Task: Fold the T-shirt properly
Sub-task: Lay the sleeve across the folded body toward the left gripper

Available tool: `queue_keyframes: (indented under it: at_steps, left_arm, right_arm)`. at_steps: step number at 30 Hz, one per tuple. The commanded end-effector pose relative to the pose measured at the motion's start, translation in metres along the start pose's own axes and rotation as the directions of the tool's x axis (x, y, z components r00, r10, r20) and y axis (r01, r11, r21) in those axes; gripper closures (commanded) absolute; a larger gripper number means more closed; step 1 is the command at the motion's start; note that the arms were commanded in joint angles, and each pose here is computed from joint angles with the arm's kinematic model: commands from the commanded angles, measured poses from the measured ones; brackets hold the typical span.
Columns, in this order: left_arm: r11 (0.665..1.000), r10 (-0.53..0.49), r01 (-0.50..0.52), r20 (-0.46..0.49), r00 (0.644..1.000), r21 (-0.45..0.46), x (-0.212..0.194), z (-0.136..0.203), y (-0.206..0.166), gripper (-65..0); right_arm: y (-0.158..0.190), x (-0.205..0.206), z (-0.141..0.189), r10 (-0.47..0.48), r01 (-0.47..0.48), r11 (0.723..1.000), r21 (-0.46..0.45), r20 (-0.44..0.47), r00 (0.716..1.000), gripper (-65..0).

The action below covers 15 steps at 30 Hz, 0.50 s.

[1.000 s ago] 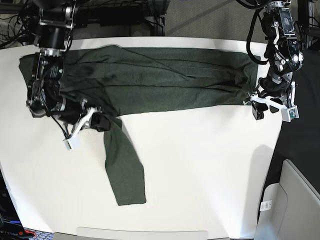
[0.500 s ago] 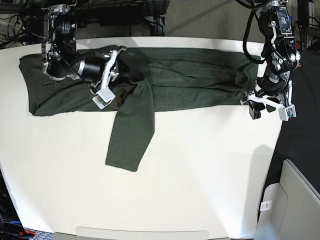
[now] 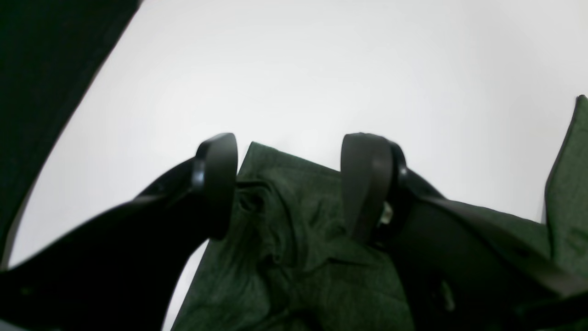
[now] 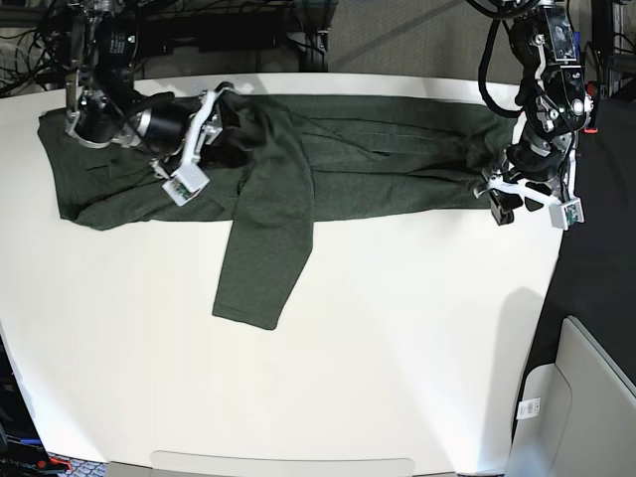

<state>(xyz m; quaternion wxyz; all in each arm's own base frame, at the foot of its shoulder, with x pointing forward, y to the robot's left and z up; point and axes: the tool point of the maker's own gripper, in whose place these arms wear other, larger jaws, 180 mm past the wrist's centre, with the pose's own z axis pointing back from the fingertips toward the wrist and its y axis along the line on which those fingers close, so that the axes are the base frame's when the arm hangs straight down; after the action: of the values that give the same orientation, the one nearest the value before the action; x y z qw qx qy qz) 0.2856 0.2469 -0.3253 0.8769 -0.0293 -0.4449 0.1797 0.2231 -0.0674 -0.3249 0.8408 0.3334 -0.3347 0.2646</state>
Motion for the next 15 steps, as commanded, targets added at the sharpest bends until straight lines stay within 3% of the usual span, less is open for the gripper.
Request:
queue_keyframes:
  at_steps: [1,3,6,12,15]
  left_arm:
    - [1.000,-0.015,0.016,0.054,0.998,-0.006,0.016,0.003,-0.002,-35.0]
    - [1.000,-0.017,0.017,0.041,0.999,-0.002,0.011,0.004,0.001,-35.0]
    - [1.000,-0.018,0.018,0.035,0.999,0.000,0.008,0.004,0.001,-35.0]
    - [1.000,-0.018,0.018,0.035,0.999,0.000,0.008,0.004,0.001,-35.0]
    - [1.000,-0.018,0.018,0.036,0.999,0.000,0.009,0.005,0.001,-35.0]
  right_arm:
    - [-0.005,0.017,0.009,0.020,-0.019,1.000,-0.017,0.062,0.998,-33.5]
    - [-0.023,0.030,0.020,0.026,-0.018,0.997,-0.078,0.099,0.995,-38.1]
    - [-0.051,0.050,0.023,0.004,0.016,0.992,-0.122,0.162,0.987,-38.7]
    - [-0.120,0.084,0.002,-0.113,0.160,0.969,-0.189,0.241,0.964,-38.6]
    - [-0.143,0.101,-0.010,-0.113,0.172,0.955,-0.243,0.241,0.964,-38.6]
